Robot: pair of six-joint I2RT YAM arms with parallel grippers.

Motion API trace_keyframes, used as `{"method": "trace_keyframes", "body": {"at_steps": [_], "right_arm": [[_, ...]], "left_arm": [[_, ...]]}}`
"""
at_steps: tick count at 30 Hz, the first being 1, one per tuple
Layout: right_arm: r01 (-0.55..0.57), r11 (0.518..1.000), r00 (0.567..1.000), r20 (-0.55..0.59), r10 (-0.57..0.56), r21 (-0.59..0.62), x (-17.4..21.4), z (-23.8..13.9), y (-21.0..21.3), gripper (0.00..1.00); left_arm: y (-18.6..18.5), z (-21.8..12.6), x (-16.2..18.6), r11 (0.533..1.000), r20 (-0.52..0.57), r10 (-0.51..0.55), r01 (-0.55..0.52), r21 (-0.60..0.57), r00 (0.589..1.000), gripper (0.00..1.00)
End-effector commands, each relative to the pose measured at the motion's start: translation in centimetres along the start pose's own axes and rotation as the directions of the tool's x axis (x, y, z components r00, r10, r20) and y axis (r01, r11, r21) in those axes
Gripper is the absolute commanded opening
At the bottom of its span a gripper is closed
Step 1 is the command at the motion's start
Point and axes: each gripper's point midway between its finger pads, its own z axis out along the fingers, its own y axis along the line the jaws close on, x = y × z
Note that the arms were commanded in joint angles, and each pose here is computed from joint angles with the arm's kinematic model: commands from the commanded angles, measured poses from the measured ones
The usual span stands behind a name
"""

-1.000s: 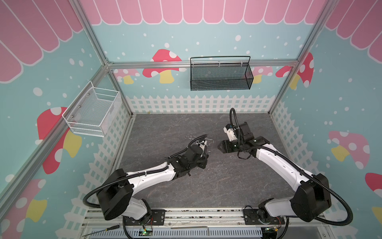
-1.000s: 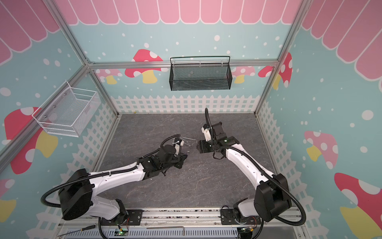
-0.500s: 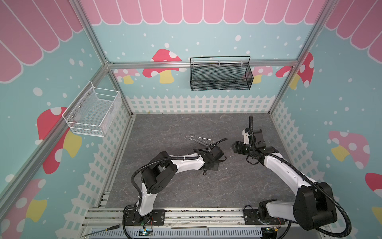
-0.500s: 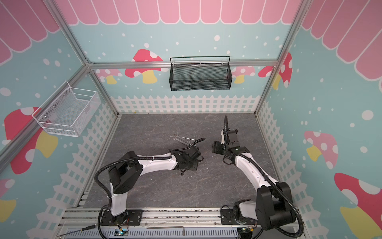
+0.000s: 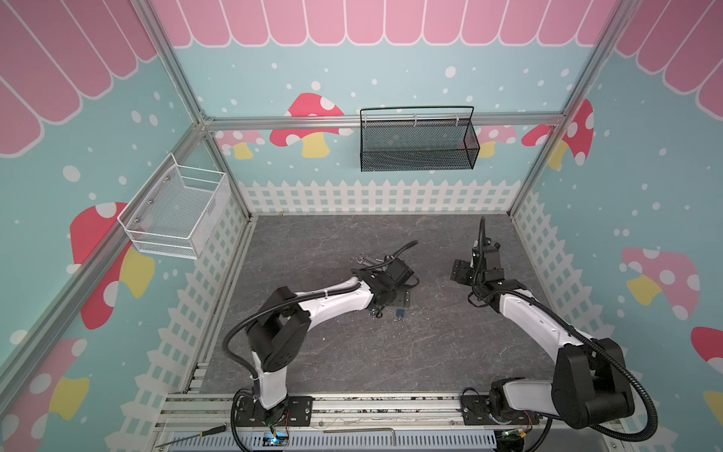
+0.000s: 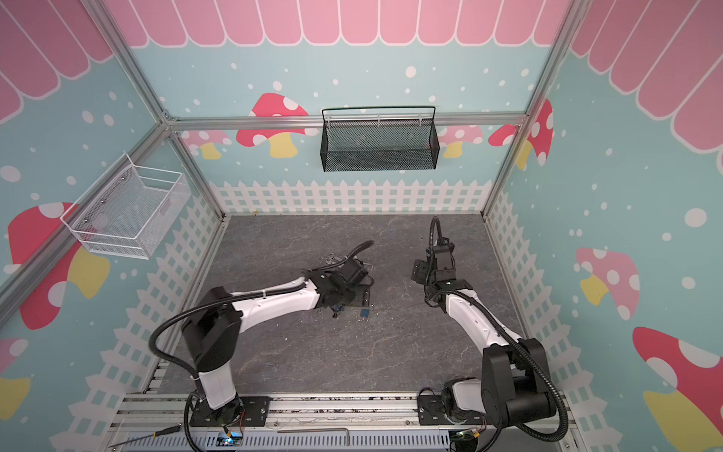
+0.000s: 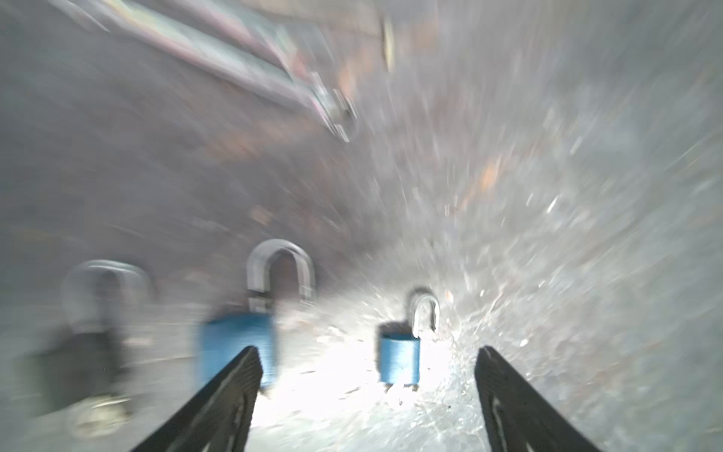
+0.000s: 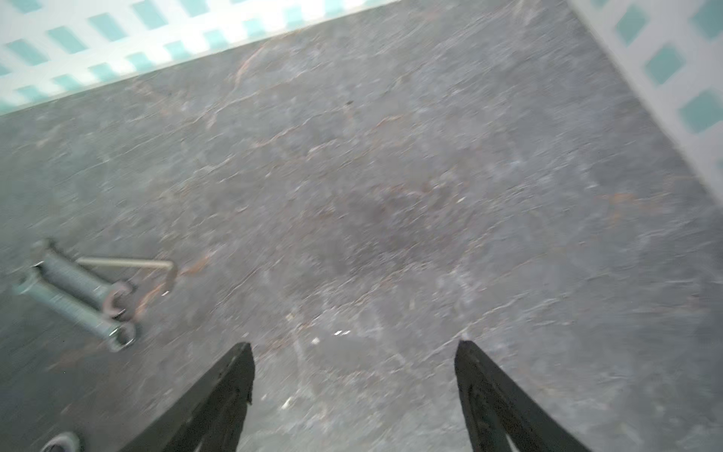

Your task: Unlock with the key

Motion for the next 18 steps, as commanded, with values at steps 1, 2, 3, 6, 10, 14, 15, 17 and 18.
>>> {"method": "trace_keyframes", "body": {"at_steps": [1, 2, 3, 6, 10, 14, 15, 17, 18], "right_arm": [[-0.044, 0.963, 0.988, 0.157, 0.001, 0.265, -2.1, 0.9, -6.1, 0.87], [-0.063, 0.95, 0.981, 0.192, 0.003, 0.306, -2.3, 1.0, -7.6, 0.88], [-0.062, 0.942, 0.974, 0.227, -0.016, 0.331, -2.6, 1.2, -8.4, 0.91], [-0.013, 0.927, 0.958, 0.271, -0.096, 0.375, -1.9, 1.9, -9.9, 0.98], [0.073, 0.972, 0.911, 0.381, -0.157, 0.224, -1.2, 2.3, -8.1, 0.98], [0.222, 0.972, 0.873, 0.429, -0.231, 0.072, -1.0, 2.7, -5.1, 0.98], [0.277, 0.96, 0.842, 0.475, -0.257, 0.028, -0.8, 1.8, -4.0, 0.98], [0.328, 0.944, 0.796, 0.543, -0.267, -0.016, 0.4, 0.2, -3.1, 0.98], [0.349, 0.937, 0.763, 0.588, -0.27, -0.024, 0.7, -0.6, -2.8, 0.98]], "left_arm": [[10.7, -6.3, -8.0, 0.963, 0.318, -0.095, 0.168, -0.21, 0.943, 0.93], [14.7, -7.8, -9.0, 0.931, 0.395, -0.095, 0.222, -0.291, 0.914, 0.94], [18.1, -8.9, -9.3, 0.891, 0.443, -0.095, 0.274, -0.361, 0.892, 0.95], [26.9, -11.4, -8.6, 0.777, 0.52, -0.066, 0.37, -0.508, 0.852, 0.96], [32.1, -10.7, -6.6, 0.752, 0.593, -0.008, 0.395, -0.527, 0.805, 0.97], [32.5, -8.7, -6.6, 0.796, 0.628, 0.111, 0.309, -0.52, 0.77, 0.99], [32.1, -7.8, -6.7, 0.811, 0.617, 0.153, 0.259, -0.524, 0.772, 0.99], [31.5, -7.0, -6.6, 0.837, 0.646, 0.205, 0.211, -0.506, 0.735, 0.99], [31.3, -6.9, -6.3, 0.853, 0.668, 0.212, 0.198, -0.483, 0.713, 0.99]]}}
